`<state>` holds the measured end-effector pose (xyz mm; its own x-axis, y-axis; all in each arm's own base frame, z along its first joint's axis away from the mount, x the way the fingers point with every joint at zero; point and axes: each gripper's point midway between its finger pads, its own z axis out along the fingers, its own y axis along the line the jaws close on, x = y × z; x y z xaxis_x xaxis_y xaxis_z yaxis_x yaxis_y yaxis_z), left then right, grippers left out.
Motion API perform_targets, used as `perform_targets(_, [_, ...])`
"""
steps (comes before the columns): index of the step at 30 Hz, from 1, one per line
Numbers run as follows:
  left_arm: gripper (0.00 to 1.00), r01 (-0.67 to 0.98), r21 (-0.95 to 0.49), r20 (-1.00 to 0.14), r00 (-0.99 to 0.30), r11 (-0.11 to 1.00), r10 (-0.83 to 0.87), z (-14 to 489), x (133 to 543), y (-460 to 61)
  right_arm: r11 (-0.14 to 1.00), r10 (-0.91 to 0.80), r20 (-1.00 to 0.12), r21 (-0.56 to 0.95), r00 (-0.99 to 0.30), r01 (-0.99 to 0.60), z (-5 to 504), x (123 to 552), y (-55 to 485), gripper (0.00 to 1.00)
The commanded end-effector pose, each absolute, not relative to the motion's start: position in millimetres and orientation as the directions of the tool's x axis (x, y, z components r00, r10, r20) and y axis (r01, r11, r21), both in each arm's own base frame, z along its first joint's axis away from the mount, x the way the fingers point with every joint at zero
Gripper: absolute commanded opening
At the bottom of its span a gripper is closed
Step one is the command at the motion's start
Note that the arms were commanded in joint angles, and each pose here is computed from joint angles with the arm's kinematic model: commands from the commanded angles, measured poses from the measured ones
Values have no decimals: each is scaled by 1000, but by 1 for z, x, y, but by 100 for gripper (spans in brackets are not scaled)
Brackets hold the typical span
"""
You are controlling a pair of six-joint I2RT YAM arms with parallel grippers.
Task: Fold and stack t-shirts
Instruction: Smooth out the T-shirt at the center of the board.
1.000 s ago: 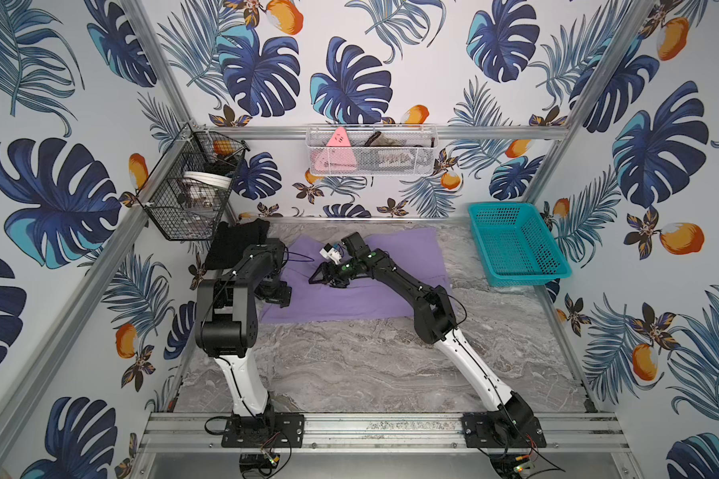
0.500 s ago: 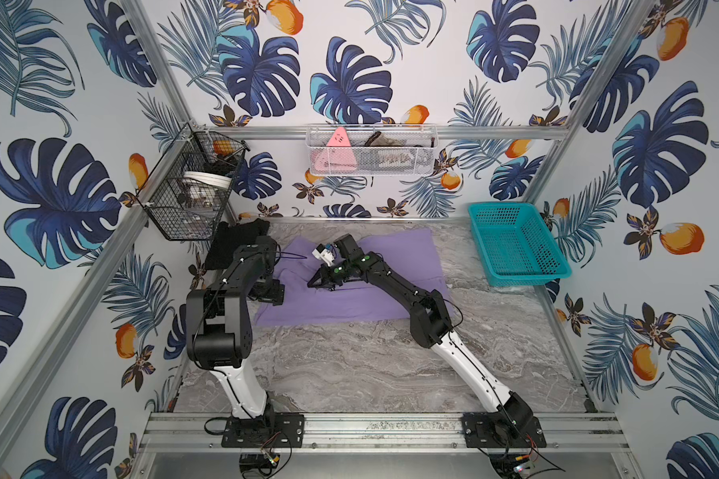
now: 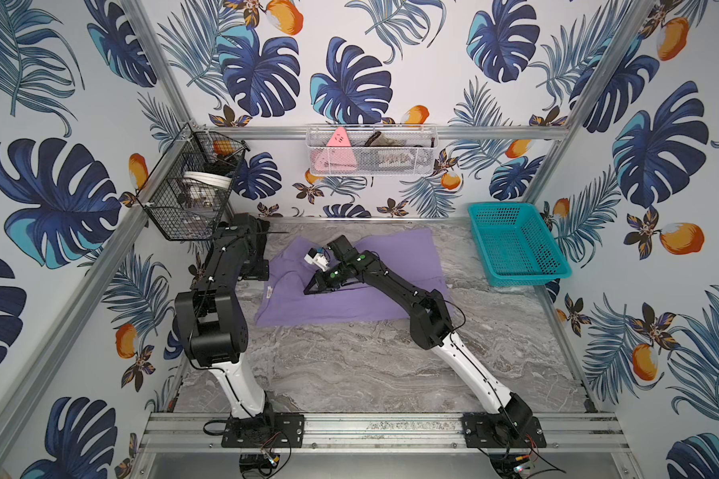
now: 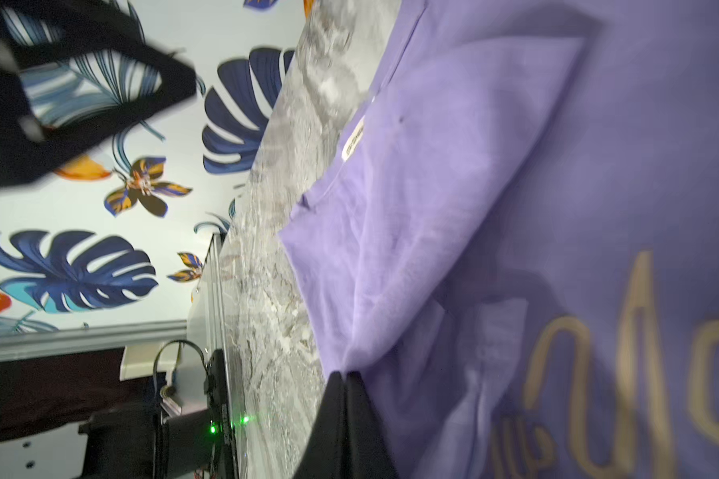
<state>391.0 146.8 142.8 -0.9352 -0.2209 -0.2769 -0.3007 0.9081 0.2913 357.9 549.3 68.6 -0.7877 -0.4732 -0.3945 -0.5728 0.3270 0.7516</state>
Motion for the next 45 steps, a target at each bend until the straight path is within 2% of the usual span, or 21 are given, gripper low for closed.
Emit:
perform_targets(1, [96, -311, 274, -288, -929, 910, -231, 152, 399, 152, 304, -586, -374, 722, -719, -622, 58, 325, 540, 0])
perform_targets(4, [96, -327, 263, -309, -920, 908, -242, 158, 407, 157, 310, -645, -358, 685, -675, -659, 45, 306, 536, 0])
perform_targets(6, [96, -333, 252, -316, -916, 909, -248, 160, 409, 157, 306, -680, -347, 665, -645, -681, 39, 295, 533, 7])
perform_targets(7, [96, -335, 245, -316, -915, 910, -251, 159, 409, 157, 306, -694, -343, 656, -634, -690, 37, 291, 531, 16])
perform_targets(9, [96, -338, 236, -315, -913, 911, -258, 158, 409, 155, 311, -704, -342, 640, -622, -703, 36, 290, 527, 52])
perform_targets(13, [96, -337, 207, -300, -915, 918, -269, 151, 408, 150, 305, -690, -406, 588, -599, -749, 54, 305, 527, 66])
perform_targets(21, [96, -321, 124, -256, -924, 939, -282, 136, 401, 133, 388, -592, -532, 470, -605, -793, 80, 360, 528, 66])
perform_targets(25, [96, -317, 124, -246, -928, 940, -281, 133, 397, 131, 409, -593, -538, 439, -599, -800, 67, 370, 527, 58])
perform_targets(28, [96, -316, 121, -241, -929, 941, -281, 131, 395, 130, 412, -603, -525, 440, -601, -798, 56, 370, 526, 47])
perform_targets(31, [96, -315, 118, -237, -930, 942, -282, 131, 394, 129, 409, -612, -513, 447, -602, -796, 47, 369, 524, 42])
perform_targets(39, [95, -314, 127, -236, -931, 941, -279, 131, 393, 130, 409, -604, -498, 476, -622, -779, 42, 369, 524, 43])
perform_targets(45, [96, -317, 130, -235, -930, 940, -281, 130, 393, 131, 398, -597, -492, 503, -633, -767, 44, 365, 527, 48])
